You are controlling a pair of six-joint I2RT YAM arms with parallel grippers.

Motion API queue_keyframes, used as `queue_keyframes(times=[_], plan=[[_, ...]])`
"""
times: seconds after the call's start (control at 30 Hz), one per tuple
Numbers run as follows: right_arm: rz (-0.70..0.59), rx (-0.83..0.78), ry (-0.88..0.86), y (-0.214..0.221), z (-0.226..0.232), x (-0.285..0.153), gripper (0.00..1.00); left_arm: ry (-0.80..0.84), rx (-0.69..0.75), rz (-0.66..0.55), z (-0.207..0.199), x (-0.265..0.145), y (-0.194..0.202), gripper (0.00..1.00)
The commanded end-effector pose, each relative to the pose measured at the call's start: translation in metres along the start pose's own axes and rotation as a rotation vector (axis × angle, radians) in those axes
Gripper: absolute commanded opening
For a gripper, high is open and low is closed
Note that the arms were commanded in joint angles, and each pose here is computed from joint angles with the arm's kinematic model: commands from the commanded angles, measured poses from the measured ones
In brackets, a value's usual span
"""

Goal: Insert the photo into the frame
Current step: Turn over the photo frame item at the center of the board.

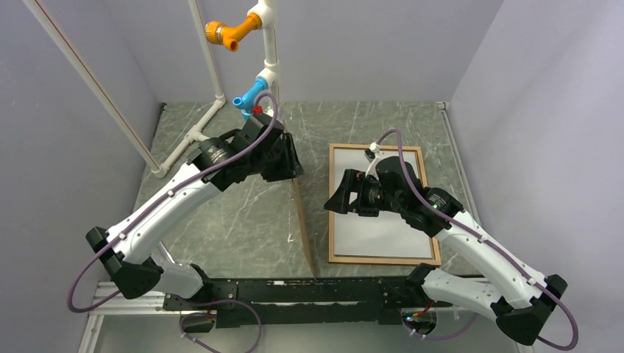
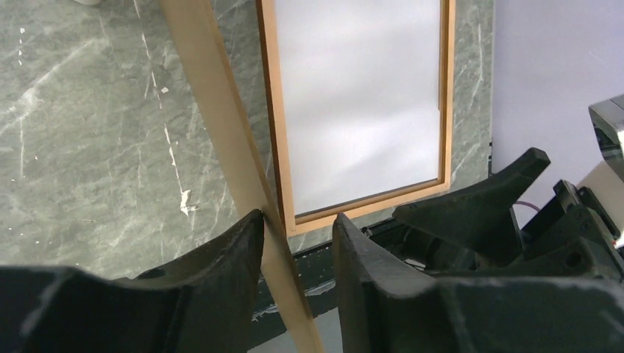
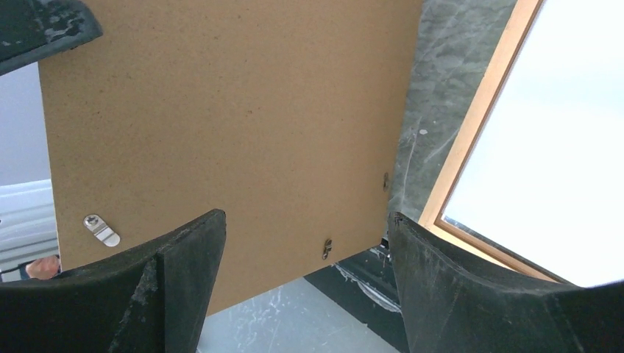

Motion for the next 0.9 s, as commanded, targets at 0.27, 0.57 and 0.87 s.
queue_keyframes(times=[0.27,0.57,0.87], plan=[[-0.010,0.013,-0.017,0.002,-0.004,-0.001,0.82,-0.081,0.068,0.057,-0.002,0.005,-0.001,0.15],[-0.016,0.016,-0.011,0.003,-0.007,-0.001,0.82,-0.093,0.071,0.001,0.004,-0.019,-0.003,0.00],[-0.027,0.029,0.000,0.005,-0.021,0.002,0.83,0.030,0.024,-0.162,0.011,-0.067,-0.001,0.00]])
Point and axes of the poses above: each gripper's point midway between its finger pads, its own x axis out along the fingers, its own z axis along the line the jaws close on, y = z × x, the point moved 10 cm from there along -x, back along the fingers, and after that the axes turned 10 degrees about x, right-handed, at the moved point
